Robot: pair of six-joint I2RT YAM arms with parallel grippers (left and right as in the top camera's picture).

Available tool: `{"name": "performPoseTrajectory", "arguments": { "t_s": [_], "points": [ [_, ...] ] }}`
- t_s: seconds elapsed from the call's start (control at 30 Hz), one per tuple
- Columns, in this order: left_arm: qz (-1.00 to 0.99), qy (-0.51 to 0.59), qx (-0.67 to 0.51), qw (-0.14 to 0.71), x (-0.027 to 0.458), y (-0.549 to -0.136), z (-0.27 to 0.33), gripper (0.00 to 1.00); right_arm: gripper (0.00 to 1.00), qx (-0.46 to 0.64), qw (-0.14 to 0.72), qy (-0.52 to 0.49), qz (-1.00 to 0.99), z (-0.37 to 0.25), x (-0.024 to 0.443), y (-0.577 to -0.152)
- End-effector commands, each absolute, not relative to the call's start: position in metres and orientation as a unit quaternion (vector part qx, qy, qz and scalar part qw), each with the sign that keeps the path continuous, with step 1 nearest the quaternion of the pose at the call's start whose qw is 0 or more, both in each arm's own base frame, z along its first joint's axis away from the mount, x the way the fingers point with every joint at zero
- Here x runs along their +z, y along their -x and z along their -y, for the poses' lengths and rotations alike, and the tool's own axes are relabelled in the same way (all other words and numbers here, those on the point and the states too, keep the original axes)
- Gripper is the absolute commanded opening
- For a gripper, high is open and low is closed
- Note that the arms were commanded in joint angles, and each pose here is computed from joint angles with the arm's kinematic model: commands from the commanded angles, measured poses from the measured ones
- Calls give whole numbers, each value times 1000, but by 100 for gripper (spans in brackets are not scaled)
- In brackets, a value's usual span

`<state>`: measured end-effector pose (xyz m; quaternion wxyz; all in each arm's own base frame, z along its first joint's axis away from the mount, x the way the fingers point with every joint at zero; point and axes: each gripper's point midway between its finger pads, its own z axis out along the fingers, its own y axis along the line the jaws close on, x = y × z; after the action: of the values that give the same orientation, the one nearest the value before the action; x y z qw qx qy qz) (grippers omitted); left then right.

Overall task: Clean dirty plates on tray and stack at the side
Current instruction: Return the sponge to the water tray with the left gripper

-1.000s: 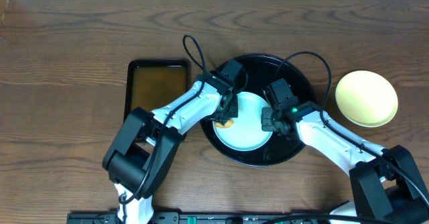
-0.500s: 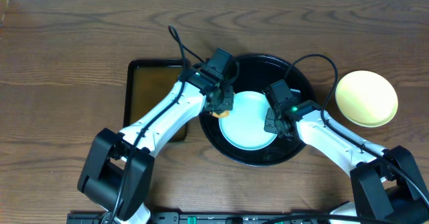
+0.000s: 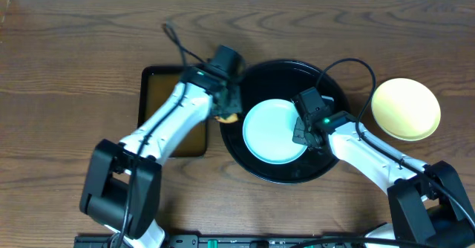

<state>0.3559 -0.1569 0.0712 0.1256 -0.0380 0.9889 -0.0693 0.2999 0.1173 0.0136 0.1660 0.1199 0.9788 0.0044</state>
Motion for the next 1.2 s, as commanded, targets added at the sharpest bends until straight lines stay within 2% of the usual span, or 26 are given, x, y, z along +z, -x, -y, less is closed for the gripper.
{"name": "performPoseTrajectory", "arguments": {
  "t_s": [0.0, 0.27, 0.8, 0.9, 1.07, 1.17],
  "points": [
    [-989, 61, -49, 129, 70, -365, 123, 8, 5, -5, 178, -104, -979, -112, 11, -306],
    [-984, 126, -37, 122, 68, -373, 74, 8, 4, 10, 142, -77, -987, -121, -8, -299],
    [-987, 142, -2, 72, 26, -367, 45, 8, 1, 10, 143, -57, -988, -123, -11, -301],
    [-990, 130, -5, 62, 18, -366, 48, 8, 1, 10, 144, -57, -988, -123, -11, -301],
    [-993, 49, -96, 43, 8, -366, 81, 9, 1, 9, 143, -57, -988, -123, -11, -301],
    [-995, 49, -77, 44, 4, -367, 75, 9, 1, 10, 143, -57, -988, -123, -11, -301]
  ]
}}
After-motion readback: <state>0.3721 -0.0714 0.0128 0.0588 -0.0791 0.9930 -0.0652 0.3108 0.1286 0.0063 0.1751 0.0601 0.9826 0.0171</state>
